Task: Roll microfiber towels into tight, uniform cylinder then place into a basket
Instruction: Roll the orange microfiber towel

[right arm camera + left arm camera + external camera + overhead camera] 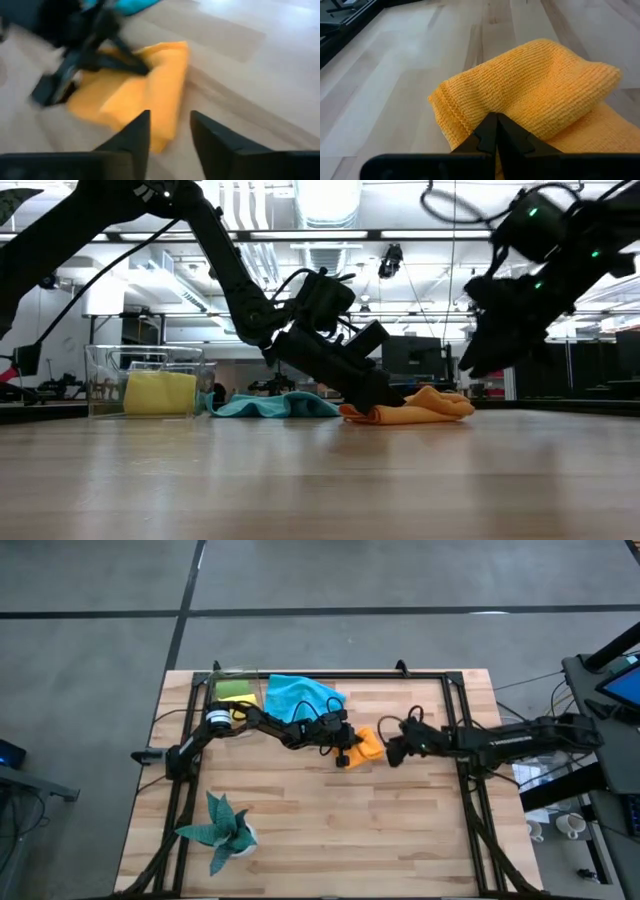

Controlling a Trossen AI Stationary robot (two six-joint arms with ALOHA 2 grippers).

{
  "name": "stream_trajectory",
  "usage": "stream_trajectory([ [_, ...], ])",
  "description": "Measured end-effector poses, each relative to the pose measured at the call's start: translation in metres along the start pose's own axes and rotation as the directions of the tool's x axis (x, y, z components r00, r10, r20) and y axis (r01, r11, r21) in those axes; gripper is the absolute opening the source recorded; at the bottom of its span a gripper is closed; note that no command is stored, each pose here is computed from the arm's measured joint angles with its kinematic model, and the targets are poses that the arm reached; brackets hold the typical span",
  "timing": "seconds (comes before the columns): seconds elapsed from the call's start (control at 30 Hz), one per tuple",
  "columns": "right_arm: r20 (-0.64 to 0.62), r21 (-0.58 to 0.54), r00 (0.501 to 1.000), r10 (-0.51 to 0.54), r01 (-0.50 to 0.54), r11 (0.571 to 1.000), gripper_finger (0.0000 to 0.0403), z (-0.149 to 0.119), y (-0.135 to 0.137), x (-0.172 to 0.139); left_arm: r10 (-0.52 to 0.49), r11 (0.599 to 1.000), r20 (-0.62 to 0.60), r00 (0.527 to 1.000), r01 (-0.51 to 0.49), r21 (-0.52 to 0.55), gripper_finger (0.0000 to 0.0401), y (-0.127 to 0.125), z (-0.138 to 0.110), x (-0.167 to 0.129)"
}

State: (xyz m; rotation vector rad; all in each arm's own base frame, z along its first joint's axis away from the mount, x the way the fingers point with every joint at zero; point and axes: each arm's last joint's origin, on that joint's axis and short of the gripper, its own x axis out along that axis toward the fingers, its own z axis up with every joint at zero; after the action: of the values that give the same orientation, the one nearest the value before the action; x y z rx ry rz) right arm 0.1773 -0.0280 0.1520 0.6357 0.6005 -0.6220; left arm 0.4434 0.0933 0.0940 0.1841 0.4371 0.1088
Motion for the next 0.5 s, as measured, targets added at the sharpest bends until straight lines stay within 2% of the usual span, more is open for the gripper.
stream_trajectory([
  [0.1,0.000,0.077,0.998,-0.056,0.056,0.995,0.0176,0.005,-0.010,0.010,-0.001,1.000,0.000,1.000,0.001,-0.001,0.0000,0.000,0.000,0.000],
  [0.23,0.000,0.147,1.000,0.006,-0.006,0.989,0.0219,0.010,-0.009,0.026,-0.003,1.000,-0.001,1.000,0.003,-0.002,0.0000,-0.001,0.000,0.000],
  [0.33,-0.021,0.176,0.999,0.047,-0.043,0.983,0.0231,0.009,-0.007,0.037,-0.004,1.000,0.000,1.000,0.004,-0.002,0.0000,-0.001,0.000,0.000],
  [0.5,-0.074,0.217,0.997,0.020,-0.004,0.976,0.0230,0.001,-0.008,0.051,-0.005,1.000,0.000,1.000,0.005,-0.002,0.0000,-0.001,0.000,0.000],
])
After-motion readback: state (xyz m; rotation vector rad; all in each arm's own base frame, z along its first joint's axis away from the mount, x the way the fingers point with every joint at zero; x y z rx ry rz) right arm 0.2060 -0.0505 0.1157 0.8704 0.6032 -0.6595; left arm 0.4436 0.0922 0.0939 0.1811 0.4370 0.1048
